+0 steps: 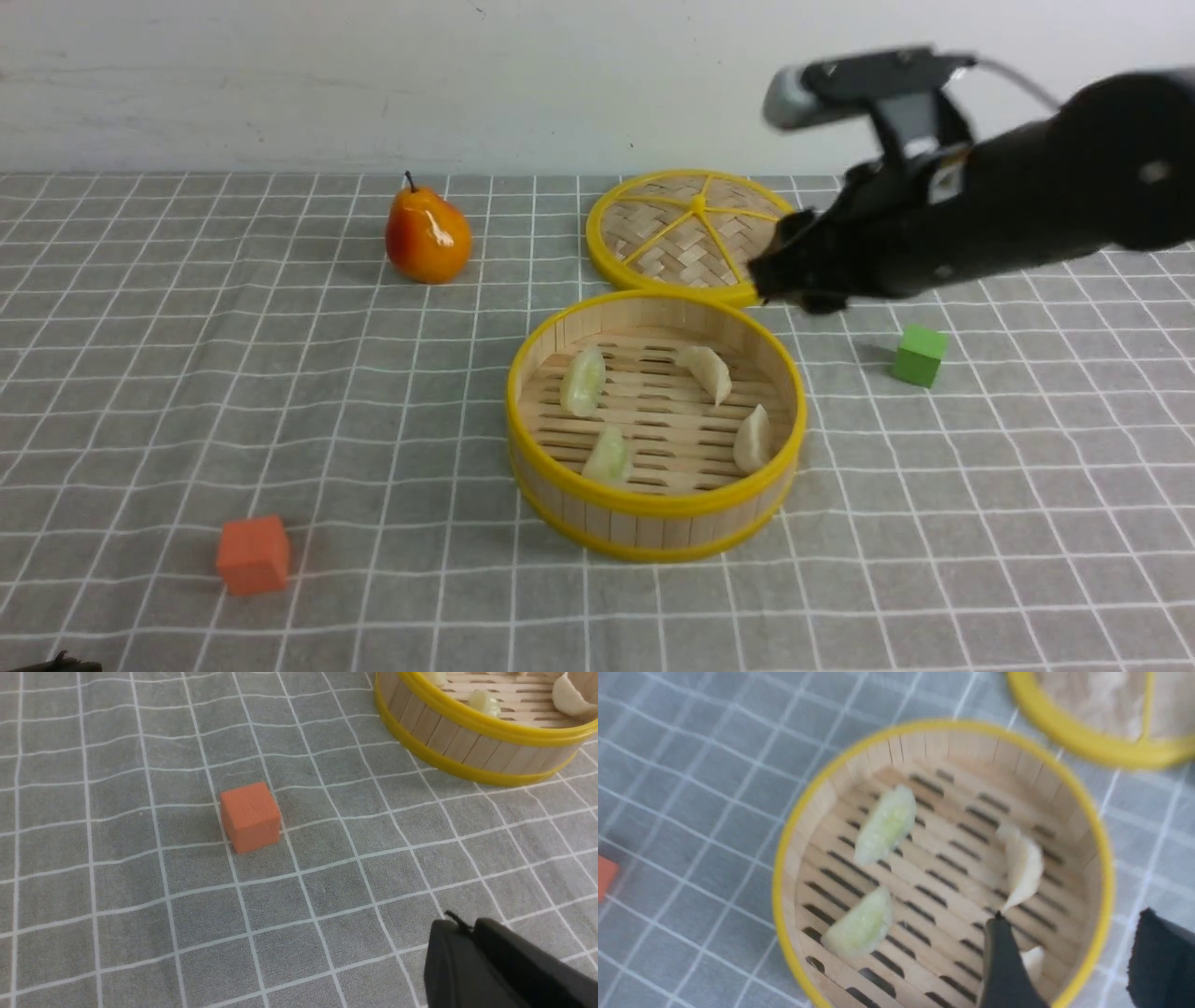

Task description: Put the dumplings into the steamer on the table with the grey tablecloth.

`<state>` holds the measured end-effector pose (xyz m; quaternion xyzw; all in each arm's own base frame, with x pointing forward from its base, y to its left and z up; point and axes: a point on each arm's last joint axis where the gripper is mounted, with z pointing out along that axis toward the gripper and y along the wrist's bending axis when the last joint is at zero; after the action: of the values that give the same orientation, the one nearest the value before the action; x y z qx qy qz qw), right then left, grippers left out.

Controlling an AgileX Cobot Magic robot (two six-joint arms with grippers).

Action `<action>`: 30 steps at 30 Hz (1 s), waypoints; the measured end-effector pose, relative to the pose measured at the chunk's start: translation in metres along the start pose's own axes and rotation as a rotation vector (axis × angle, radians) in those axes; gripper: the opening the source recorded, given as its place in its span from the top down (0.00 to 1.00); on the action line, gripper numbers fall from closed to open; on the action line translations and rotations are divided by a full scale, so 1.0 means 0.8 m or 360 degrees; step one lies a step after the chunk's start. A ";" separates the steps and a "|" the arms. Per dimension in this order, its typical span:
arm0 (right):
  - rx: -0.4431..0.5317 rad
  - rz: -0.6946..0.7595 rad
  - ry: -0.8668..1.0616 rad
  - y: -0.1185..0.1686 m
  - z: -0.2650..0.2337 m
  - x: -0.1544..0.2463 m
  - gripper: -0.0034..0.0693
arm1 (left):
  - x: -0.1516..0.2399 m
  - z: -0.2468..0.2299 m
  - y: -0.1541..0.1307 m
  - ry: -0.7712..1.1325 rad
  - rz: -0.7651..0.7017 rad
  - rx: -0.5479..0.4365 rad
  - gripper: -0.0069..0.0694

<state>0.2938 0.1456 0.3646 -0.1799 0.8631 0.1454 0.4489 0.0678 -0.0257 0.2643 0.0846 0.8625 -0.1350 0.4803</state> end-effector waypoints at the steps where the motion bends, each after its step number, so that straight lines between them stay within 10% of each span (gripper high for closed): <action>1: 0.0023 -0.0060 -0.0128 0.001 -0.043 -0.012 0.58 | 0.000 0.000 0.000 0.0000 0.0000 0.0000 0.85; 9: 0.0162 -0.0282 -0.0709 0.002 -0.215 0.023 0.97 | 0.000 0.000 0.000 0.0000 0.0000 0.0000 0.84; 30: 0.0109 -0.0279 -0.0287 -0.024 -0.097 0.330 0.97 | 0.000 0.000 0.000 0.0002 0.0000 -0.0001 0.81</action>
<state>0.1056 0.0491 0.1871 -0.2255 0.8046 0.0916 0.5416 0.0677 -0.0257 0.2642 0.0845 0.8628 -0.1348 0.4799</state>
